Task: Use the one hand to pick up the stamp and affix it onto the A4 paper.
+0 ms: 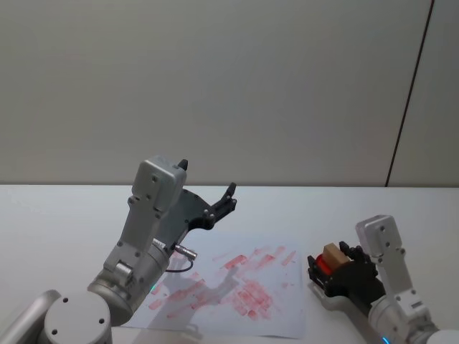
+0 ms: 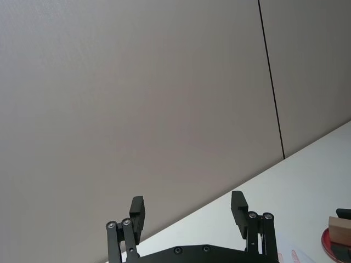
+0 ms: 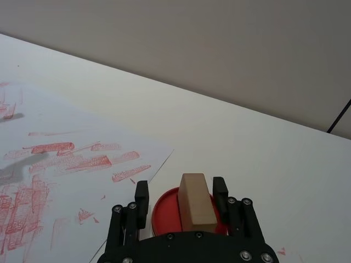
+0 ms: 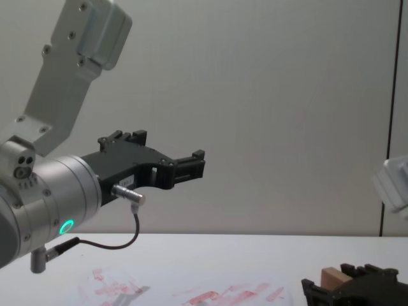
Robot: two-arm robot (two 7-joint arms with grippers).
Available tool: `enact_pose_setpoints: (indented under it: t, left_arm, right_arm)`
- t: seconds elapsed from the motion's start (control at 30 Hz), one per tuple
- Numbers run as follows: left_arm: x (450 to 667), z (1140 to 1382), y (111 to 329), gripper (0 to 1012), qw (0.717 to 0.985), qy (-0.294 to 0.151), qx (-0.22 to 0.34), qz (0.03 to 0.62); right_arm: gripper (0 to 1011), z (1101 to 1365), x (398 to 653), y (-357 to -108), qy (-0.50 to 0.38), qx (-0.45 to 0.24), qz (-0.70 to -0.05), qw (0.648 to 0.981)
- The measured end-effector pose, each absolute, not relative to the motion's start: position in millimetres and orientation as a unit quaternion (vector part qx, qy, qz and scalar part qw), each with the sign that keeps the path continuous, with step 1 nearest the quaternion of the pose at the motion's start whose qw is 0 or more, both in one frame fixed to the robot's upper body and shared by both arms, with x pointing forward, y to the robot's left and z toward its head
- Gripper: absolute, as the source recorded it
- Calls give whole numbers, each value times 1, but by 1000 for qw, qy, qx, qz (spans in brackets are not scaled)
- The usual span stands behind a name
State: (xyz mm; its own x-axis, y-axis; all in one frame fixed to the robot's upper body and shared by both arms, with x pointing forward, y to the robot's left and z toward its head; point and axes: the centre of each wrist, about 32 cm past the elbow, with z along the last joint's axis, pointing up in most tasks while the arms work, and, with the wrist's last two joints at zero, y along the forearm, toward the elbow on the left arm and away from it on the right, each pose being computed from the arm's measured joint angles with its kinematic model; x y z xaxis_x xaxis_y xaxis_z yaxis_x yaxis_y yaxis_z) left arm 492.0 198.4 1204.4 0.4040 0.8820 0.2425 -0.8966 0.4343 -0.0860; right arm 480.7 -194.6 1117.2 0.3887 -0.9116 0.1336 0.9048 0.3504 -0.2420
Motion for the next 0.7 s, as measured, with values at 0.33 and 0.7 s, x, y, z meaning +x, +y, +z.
enact_pose_setpoints:
  t: [0.33, 0.7]
  left_arm:
    - [492, 1204, 198, 1002, 837, -127, 29, 531]
    - [492, 1204, 198, 1002, 837, -126, 29, 531]
  right_arm:
    - [425, 1116, 483, -193, 12, -140, -552, 822]
    - [220, 1115, 483, -192, 12, -140, -552, 822]
